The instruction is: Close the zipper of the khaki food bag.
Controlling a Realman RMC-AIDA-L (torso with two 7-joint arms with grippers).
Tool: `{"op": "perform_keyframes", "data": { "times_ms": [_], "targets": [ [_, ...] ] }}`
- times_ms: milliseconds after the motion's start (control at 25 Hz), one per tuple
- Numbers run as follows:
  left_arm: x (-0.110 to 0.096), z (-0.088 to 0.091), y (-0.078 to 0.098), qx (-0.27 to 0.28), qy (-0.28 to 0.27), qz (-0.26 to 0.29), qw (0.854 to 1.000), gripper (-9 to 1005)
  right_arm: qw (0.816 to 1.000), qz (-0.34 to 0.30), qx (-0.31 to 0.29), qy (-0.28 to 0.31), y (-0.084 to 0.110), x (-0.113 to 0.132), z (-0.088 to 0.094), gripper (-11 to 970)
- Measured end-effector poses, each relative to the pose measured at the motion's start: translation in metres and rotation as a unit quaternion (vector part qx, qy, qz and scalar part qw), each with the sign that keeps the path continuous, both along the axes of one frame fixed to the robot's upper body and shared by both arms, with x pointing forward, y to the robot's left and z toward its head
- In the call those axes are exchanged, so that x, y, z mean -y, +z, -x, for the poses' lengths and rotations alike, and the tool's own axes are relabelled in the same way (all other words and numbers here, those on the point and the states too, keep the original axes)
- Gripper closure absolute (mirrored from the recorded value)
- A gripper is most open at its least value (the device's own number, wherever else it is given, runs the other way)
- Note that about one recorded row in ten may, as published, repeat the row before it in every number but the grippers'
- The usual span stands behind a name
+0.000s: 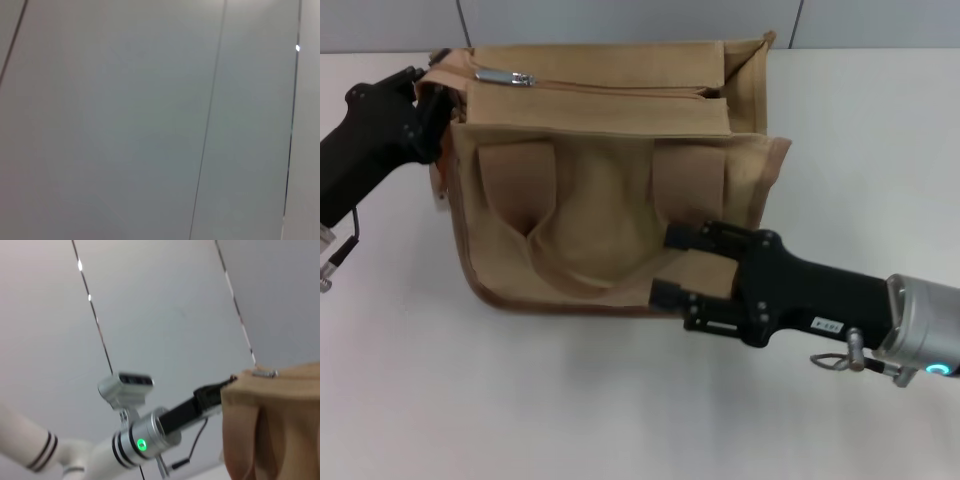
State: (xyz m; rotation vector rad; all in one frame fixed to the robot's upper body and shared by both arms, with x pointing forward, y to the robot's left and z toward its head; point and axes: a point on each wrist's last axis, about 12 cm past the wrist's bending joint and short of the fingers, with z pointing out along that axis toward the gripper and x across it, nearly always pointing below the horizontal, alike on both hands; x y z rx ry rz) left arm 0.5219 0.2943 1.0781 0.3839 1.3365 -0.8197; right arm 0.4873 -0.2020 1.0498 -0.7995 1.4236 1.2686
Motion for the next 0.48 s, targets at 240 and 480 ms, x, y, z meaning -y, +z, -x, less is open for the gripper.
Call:
{"op": "perform_keyframes", "data": {
  "times_ms": [240, 480],
  "targets": [
    [0.009, -0.011, 0.014, -0.005, -0.041, 0.032, 0.999, 975, 0.998, -0.057, -0.025, -0.002, 0.017, 0.005, -0.009, 236],
    [0.028, -0.021, 0.028, 0.020, -0.084, 0.052, 0.995, 975, 0.993, -0.098, -0.059, -0.005, 0.039, -0.002, -0.036, 236]
  ]
}}
